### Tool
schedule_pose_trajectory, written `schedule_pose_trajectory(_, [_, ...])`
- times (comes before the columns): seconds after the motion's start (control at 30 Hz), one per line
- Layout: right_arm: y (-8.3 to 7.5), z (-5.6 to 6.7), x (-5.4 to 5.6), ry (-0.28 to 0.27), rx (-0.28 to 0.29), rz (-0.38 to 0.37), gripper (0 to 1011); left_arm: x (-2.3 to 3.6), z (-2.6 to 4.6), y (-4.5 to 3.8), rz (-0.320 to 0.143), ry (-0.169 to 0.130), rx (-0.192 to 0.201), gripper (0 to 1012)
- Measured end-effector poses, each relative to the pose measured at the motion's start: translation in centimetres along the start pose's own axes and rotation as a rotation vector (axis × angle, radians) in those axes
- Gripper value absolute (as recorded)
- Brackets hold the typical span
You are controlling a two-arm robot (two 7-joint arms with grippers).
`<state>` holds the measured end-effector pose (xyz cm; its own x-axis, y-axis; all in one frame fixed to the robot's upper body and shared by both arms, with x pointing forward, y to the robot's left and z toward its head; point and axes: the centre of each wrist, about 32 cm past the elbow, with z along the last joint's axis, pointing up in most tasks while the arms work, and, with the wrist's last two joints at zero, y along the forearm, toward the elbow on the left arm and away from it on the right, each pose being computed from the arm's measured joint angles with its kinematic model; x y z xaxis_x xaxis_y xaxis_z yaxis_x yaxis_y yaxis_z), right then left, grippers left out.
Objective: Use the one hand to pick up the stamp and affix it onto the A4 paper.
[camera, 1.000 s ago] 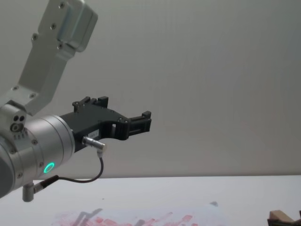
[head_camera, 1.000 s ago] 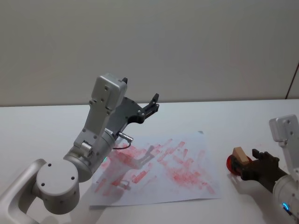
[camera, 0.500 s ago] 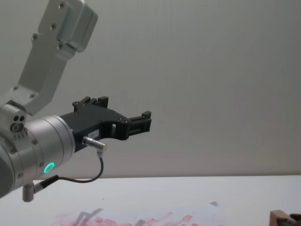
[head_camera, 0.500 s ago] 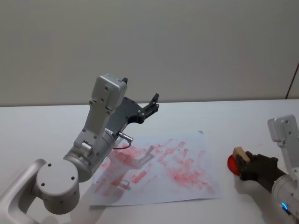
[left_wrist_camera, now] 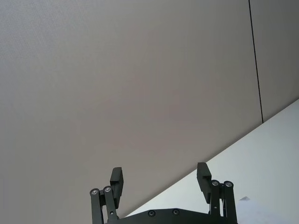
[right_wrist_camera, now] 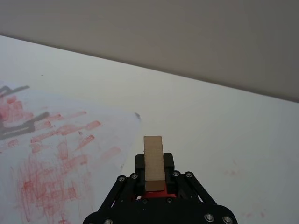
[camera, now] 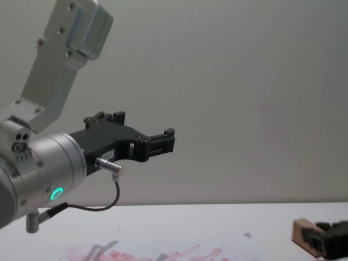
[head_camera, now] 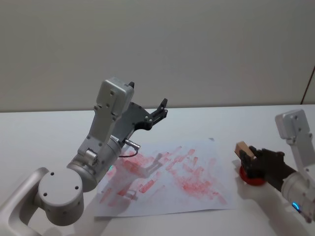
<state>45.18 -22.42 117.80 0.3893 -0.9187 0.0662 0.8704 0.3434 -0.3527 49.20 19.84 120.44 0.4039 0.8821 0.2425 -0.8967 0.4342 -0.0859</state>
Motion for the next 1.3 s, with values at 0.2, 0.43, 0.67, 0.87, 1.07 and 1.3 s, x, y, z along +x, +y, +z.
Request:
schedule_pose_trajectory(0.2, [0.6, 0.9, 0.1, -0.028, 0.044, 0.058, 214, 0.0, 0.0, 0.0, 0.0, 0.0, 0.0, 1001])
schedule_pose_trajectory(0.43, [1.8, 2.0, 0.3, -0.049, 0.087, 0.145, 214, 0.0, 0.0, 0.0, 0.0, 0.0, 0.0, 1001])
schedule_pose_trajectory(0.67, [3.4, 2.8, 0.6, -0.046, 0.1, 0.252, 216, 0.0, 0.0, 0.0, 0.0, 0.0, 0.0, 1001])
schedule_pose_trajectory(0.87, [4.9, 3.2, 0.8, -0.025, 0.081, 0.341, 216, 0.0, 0.0, 0.0, 0.0, 0.0, 0.0, 1001])
schedule_pose_trajectory(1.07, [6.3, 3.4, 1.0, 0.002, 0.036, 0.412, 216, 0.0, 0.0, 0.0, 0.0, 0.0, 0.0, 1001])
schedule_pose_trajectory(1.3, [7.6, 3.2, 1.2, 0.034, -0.034, 0.469, 214, 0.0, 0.0, 0.0, 0.0, 0.0, 0.0, 1001])
